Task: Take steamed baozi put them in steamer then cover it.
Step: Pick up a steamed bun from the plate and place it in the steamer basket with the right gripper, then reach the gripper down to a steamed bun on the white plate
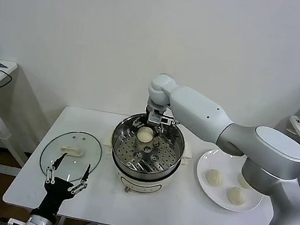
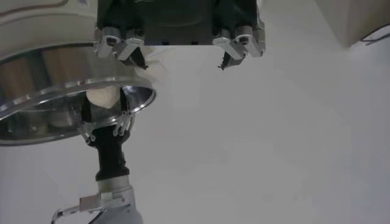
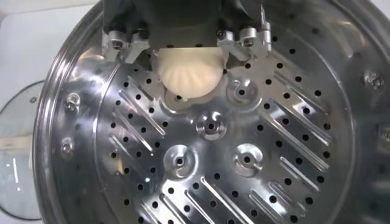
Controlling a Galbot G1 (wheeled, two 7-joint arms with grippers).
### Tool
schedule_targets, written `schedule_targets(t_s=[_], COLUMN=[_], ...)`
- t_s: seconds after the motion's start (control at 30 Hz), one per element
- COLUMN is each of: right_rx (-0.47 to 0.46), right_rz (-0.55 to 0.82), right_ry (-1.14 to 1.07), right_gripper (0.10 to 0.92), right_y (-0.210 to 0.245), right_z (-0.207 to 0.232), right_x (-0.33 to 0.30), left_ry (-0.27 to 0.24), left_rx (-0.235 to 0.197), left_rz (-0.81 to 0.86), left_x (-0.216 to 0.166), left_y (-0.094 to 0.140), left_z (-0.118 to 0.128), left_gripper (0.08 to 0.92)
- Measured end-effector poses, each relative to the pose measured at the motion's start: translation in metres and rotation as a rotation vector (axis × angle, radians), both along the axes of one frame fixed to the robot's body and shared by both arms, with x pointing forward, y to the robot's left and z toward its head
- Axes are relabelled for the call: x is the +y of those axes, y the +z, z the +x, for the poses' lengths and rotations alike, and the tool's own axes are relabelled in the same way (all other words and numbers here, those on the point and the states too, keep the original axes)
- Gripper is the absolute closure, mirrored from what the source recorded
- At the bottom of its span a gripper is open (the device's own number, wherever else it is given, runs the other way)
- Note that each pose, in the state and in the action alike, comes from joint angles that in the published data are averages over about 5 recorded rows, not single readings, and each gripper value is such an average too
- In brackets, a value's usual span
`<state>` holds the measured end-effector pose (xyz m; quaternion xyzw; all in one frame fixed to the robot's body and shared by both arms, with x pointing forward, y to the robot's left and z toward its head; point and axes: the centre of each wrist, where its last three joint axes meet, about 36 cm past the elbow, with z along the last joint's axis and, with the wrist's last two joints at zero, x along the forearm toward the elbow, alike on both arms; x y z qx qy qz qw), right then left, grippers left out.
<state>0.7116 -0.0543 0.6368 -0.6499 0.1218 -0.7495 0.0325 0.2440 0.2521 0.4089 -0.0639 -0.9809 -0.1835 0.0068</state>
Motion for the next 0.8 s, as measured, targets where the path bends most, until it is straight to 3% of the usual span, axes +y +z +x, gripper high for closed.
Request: schedule_targets(t_s=[0.23,0.37,0.6,0.8], right_rx=[0.036,0.088,0.204,0.289], right_rz=[0.109,0.151,0.183,0.186], right_ry=[-0.344,-0.607,-0.987,-1.174], right_gripper=[0.200,0.200,0.200,0.200], right_y=[0.059,0.069,0.034,-0.022], right_z=[0.002,0.001,-0.016,-0.036], right_x=[-0.085,-0.153,-0.262,-0.313], left_ry=[-0.008,-0.011,-0.019,-0.020], left_rx=[0.000,-0.001,0.002,0.009], left_rz=[-0.006,-0.007,-0.014,-0.019], left_x=[-0.003,-0.004,-0.008,-0.010], left_y=[0.000,0.000,-0.002,-0.004], left_z=[0.000,0.000,-0.001,-0.002], left_gripper=[0.177,0.177,0.177,0.177])
